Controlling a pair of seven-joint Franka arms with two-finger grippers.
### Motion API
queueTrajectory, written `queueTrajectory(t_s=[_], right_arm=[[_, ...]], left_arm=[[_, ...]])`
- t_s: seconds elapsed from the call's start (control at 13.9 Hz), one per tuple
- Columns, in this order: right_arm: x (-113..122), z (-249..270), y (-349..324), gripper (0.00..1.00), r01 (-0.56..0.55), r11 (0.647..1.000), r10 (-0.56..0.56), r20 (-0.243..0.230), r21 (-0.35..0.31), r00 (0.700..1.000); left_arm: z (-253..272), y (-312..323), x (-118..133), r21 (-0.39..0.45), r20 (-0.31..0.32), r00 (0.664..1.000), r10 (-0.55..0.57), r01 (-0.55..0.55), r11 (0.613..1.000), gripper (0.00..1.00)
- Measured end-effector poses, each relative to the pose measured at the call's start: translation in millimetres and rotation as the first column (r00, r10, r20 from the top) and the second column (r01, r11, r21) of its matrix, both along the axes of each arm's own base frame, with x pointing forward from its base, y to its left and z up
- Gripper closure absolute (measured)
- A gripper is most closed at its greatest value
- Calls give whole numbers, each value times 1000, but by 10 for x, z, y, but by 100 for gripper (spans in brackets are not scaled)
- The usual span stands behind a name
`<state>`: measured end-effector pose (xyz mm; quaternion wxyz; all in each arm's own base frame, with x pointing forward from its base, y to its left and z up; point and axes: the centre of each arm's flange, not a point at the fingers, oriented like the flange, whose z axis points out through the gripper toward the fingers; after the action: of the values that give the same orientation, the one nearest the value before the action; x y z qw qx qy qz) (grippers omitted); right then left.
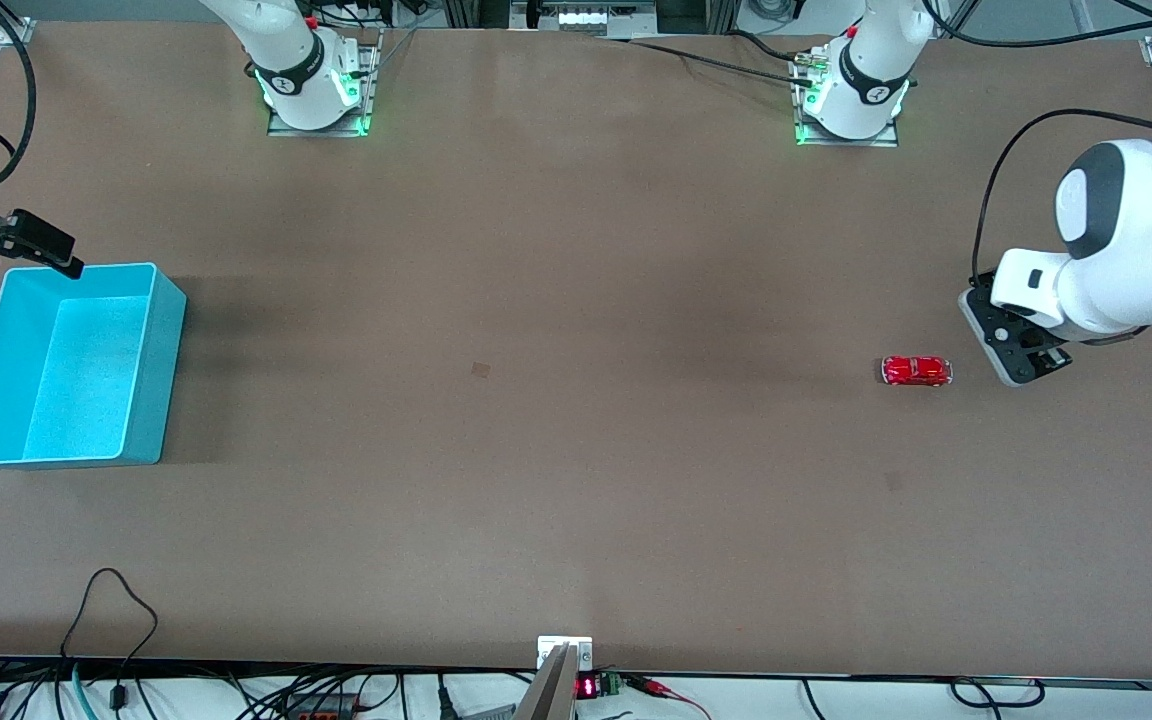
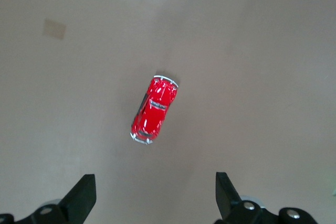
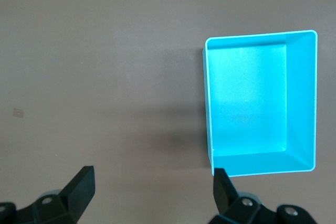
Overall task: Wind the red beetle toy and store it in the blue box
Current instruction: 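Lower the left gripper and close it around the red car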
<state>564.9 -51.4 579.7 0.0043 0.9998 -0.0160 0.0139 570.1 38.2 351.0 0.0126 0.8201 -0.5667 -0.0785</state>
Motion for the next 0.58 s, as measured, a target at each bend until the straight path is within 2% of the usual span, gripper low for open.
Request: queueTrajectory(t_s=[0.22, 0.58], right_arm=[[3, 19, 0, 0, 0, 1000, 0, 4, 0, 1000], [3, 20, -5, 0, 1, 1000, -1, 4, -1, 1000]], left_arm=[[-444, 20, -148, -14, 84, 986, -146, 148, 989, 0], [-1108, 15, -194, -19, 105, 964, -244, 248, 969, 0]])
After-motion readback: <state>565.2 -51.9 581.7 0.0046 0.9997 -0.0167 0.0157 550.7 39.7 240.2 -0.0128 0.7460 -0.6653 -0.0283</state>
